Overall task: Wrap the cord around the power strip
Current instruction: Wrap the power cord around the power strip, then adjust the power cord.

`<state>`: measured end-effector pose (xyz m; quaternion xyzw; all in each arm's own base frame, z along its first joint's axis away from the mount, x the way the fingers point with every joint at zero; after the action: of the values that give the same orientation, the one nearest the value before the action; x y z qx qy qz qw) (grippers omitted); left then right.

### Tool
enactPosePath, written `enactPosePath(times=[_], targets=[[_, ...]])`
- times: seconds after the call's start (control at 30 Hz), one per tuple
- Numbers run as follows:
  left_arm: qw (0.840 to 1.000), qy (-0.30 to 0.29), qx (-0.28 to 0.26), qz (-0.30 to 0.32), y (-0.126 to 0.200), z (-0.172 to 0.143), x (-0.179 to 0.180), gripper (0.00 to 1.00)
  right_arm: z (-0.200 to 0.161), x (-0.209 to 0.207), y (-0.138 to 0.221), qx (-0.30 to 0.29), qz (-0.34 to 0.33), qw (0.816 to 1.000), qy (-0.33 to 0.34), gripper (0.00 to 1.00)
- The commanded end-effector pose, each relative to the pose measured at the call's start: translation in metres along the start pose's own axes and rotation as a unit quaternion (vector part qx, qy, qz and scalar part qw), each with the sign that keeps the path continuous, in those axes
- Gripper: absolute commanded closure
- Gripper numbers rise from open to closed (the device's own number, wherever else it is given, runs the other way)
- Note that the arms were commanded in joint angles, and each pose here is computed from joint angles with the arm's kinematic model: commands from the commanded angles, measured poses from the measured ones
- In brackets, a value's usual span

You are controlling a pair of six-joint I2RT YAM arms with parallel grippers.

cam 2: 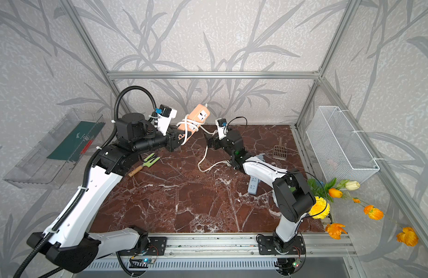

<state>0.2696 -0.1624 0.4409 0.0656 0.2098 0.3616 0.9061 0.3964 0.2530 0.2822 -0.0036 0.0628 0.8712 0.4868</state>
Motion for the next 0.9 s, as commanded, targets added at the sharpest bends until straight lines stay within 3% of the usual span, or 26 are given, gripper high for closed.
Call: enactPosePath(times=[0.0,0.1,0.33,0.47,0.63,0.73,0.87], targets=[[0.998,-0.018,-0.06,0.002,0.011,0.03,-0.01,1.0,0.021,-0.017,0.023,0.001,-0.07,0.997,-0.012,0.0],[0.999,-0.011,-0.05,0.014,0.005,0.028,-0.006,1.0,0.026,-0.022,0.035,0.014,-0.099,0.994,-0.037,0.04],[0.999,-0.004,-0.053,-0.008,0.004,0.033,-0.015,1.0,0.005,0.006,0.024,0.05,-0.046,0.995,-0.075,0.22],[0.999,-0.003,-0.05,-0.011,0.005,0.033,-0.016,1.0,0.011,0.03,0.014,0.043,0.029,0.995,-0.09,0.25],[0.999,-0.011,-0.043,-0.001,0.009,0.027,-0.016,1.0,-0.005,0.045,0.036,0.09,0.144,0.985,-0.009,0.21],[0.999,-0.011,-0.041,-0.002,0.01,0.025,-0.016,1.0,-0.016,0.023,0.052,0.118,0.145,0.982,-0.013,0.21],[0.999,-0.011,-0.038,-0.001,0.008,0.024,-0.014,1.0,0.002,0.009,0.069,0.12,0.153,0.98,-0.029,0.24]])
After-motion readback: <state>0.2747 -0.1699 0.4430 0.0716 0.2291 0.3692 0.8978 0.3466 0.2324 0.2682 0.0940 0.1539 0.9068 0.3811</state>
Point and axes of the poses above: each gripper's point midway between its finger pads, its own y axis back along the fingers, its own x axis along the line the jaws close on, z = x × y, the point moved 7 cm from there along y, back along the fingers, and after that the axes turned 10 degrees about y, right-handed, at the moved point
